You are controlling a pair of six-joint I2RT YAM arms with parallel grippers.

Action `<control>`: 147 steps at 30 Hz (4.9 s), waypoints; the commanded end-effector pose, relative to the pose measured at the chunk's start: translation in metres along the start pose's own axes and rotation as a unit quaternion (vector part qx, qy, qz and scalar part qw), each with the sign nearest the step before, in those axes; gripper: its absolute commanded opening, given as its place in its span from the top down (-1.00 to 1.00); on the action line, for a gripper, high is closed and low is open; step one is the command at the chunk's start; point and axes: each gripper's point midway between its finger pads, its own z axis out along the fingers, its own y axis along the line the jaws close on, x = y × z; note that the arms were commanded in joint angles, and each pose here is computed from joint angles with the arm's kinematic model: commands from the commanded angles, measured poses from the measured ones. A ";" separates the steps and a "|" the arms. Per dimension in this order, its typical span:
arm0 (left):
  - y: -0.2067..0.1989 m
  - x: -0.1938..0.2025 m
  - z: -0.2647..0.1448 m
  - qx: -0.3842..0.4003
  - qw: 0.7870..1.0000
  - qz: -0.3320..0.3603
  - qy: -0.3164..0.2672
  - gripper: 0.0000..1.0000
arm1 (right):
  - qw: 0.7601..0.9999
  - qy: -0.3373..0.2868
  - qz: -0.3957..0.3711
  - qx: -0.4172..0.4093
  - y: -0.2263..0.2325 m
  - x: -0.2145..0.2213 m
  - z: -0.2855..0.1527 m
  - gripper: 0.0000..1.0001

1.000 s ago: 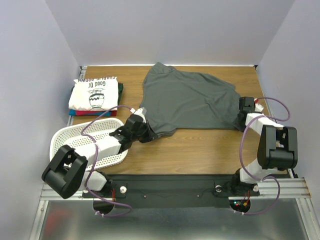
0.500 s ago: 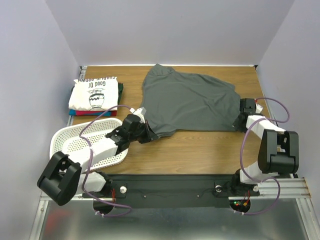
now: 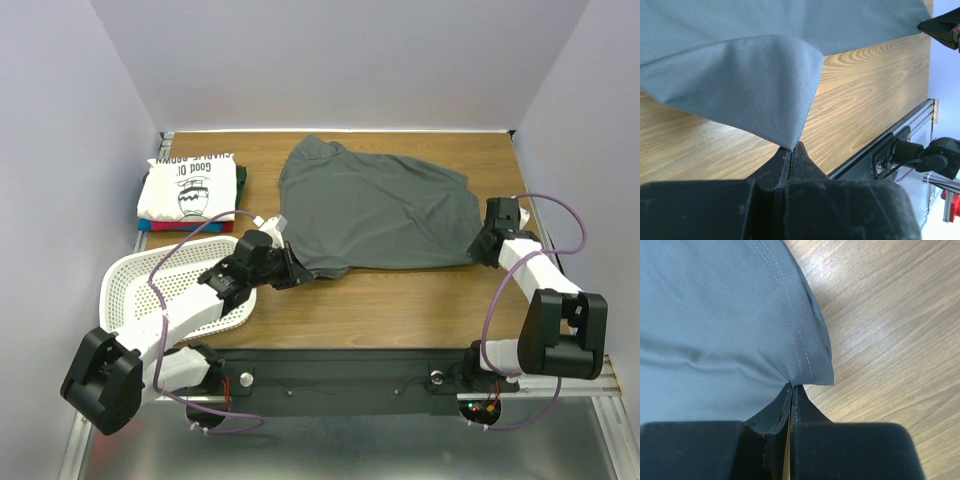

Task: Fold and stack the t-shirts
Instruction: Flatten the tshirt out, then fold the tshirt

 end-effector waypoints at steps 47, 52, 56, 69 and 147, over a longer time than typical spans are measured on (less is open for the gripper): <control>0.009 -0.194 0.102 -0.033 0.992 0.120 -0.033 1.00 | 0.993 0.026 -0.104 -0.044 0.093 -0.120 0.070 0.99; 0.013 -0.203 0.108 -0.026 0.992 0.118 -0.034 1.00 | 0.993 0.025 -0.108 -0.044 0.095 -0.124 0.074 0.99; 0.012 -0.213 0.116 -0.012 0.993 0.110 -0.034 0.96 | 0.993 0.023 -0.108 -0.046 0.100 -0.129 0.079 0.97; 0.000 -0.261 0.089 0.005 0.989 0.063 -0.132 -0.72 | 0.990 -0.007 -0.108 -0.092 0.120 -0.146 0.046 -0.22; 0.076 -0.135 0.093 -0.075 0.994 0.036 -0.077 -0.79 | 0.857 0.000 -0.327 -0.398 0.382 0.041 -0.066 -0.31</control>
